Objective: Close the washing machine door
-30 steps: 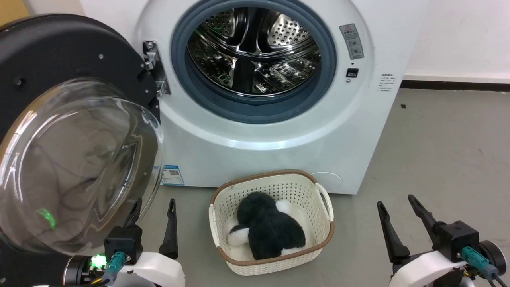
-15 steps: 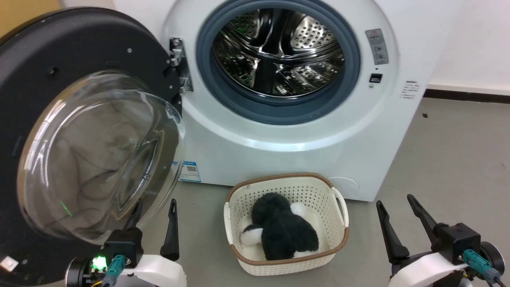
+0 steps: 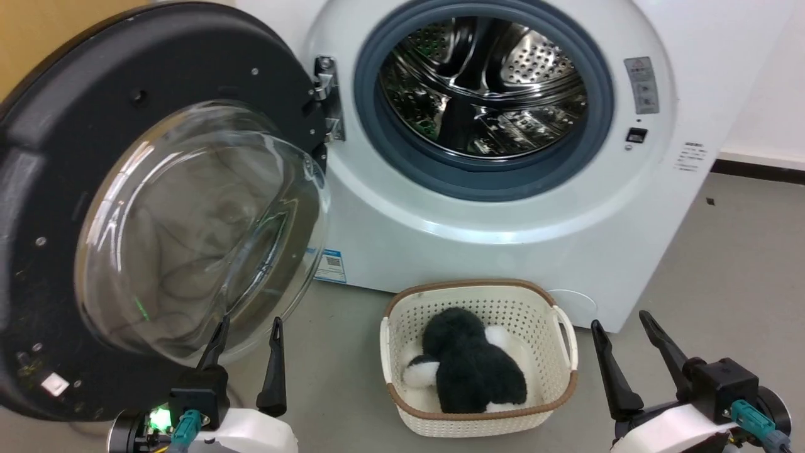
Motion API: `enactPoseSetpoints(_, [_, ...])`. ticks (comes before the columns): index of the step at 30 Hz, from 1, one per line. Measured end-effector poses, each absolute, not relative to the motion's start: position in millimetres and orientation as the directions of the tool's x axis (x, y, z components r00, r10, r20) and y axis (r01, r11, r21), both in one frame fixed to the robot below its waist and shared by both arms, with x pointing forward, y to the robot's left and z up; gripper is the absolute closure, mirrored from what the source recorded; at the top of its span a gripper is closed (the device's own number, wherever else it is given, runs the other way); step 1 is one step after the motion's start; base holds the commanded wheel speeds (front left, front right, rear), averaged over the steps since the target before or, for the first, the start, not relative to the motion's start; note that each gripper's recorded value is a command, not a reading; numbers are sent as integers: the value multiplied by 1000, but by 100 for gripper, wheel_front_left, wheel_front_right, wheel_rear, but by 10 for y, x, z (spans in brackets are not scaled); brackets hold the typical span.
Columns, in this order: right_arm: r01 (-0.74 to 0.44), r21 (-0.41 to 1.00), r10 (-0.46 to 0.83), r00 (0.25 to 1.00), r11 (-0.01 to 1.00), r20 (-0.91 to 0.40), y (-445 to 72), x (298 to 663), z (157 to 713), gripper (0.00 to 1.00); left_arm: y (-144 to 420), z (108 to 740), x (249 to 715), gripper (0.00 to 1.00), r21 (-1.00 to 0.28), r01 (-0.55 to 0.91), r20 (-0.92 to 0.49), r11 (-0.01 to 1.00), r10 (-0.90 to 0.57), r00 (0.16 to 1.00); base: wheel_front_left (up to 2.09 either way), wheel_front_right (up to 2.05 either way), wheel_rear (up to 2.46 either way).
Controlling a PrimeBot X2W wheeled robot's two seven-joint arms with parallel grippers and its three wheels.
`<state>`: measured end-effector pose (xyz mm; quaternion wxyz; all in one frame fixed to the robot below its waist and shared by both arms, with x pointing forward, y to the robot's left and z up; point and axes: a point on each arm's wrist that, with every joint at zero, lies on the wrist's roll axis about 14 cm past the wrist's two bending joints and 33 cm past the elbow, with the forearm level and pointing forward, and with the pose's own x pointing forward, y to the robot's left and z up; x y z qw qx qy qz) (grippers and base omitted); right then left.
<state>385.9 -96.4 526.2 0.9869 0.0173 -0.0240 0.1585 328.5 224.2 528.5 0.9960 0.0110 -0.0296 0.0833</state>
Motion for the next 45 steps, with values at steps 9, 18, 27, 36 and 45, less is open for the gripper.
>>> enactPoseSetpoints(9, [-368,37,366,929,929,62,-762,3886,5257,0,2372,5287,3147,0,9,-217,72,976,216,974,0,0,0])
enactPoseSetpoints(18, [-426,49,422,904,904,64,-543,3907,5227,0,2503,5291,3026,0,1,-270,83,963,269,960,0,0,0])
enactPoseSetpoints(27, [-488,62,484,873,871,64,-299,3905,5176,0,2630,5289,2867,0,-5,-328,96,945,327,940,0,0,0])
enactPoseSetpoints(36, [-544,69,540,839,836,72,-66,3907,5168,0,2735,5318,2736,0,-15,-384,114,923,383,917,0,0,0])
enactPoseSetpoints(45, [-600,93,596,800,794,74,177,3886,5126,0,2857,5325,2565,0,-20,-445,125,895,444,887,0,0,0])
